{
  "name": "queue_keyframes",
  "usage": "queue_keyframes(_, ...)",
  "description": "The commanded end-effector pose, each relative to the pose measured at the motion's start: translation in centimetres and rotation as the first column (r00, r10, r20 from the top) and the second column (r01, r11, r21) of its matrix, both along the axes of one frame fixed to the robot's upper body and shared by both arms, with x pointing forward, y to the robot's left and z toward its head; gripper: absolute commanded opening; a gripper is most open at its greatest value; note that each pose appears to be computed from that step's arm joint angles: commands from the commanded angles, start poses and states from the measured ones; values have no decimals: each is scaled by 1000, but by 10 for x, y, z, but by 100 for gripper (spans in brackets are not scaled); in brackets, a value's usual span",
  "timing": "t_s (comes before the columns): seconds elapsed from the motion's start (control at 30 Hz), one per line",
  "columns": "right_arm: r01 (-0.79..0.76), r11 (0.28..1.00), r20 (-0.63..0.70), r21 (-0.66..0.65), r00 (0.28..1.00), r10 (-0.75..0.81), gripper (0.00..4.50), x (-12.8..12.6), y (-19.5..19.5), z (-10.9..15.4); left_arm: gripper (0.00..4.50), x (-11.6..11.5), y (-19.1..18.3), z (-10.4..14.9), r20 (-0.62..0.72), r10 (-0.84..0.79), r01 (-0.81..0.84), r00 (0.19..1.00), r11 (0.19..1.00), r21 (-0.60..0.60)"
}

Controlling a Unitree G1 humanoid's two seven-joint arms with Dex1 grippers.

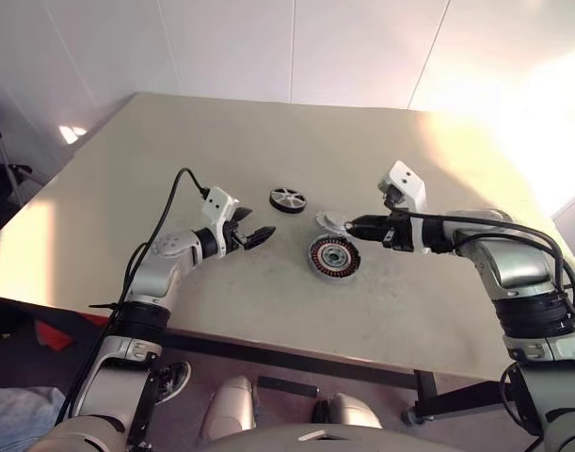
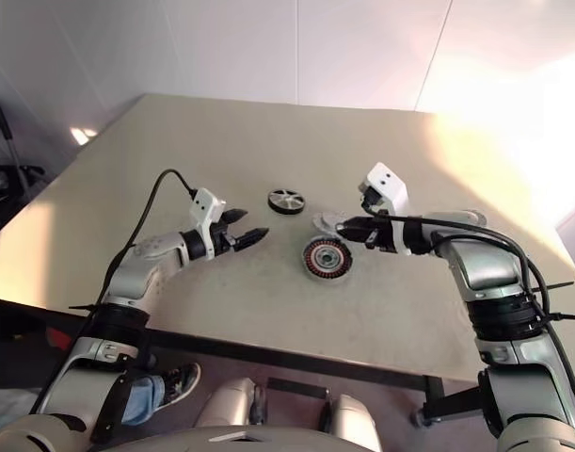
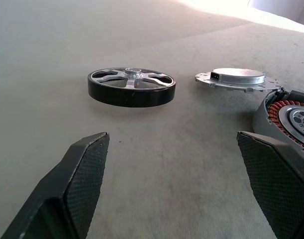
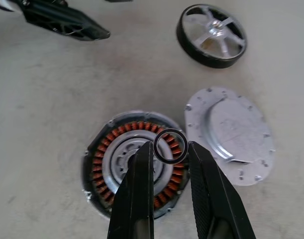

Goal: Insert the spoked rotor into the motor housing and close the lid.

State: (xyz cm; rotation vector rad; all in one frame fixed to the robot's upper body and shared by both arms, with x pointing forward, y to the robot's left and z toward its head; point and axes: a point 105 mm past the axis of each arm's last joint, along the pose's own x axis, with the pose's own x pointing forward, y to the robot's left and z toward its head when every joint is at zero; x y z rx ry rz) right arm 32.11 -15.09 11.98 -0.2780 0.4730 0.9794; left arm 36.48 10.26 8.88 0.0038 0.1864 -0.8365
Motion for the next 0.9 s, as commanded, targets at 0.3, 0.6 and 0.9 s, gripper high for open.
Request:
queue_keyframes(0.3, -33, 999, -5, -16, 999, 33, 71, -8, 22, -15, 436, 5, -4, 18, 60, -19, 19, 998, 1000, 1)
queue_keyframes(0.6, -24, 999, -34, -45, 999, 22, 71, -3, 23, -31, 436, 4, -3, 18, 65, -12, 12, 998, 1000, 0)
queue_keyframes(0.9, -9, 998, -39, -55, 999, 6, 71, 2, 20, -33, 436, 4, -2, 18, 66, -5, 5, 998, 1000, -1)
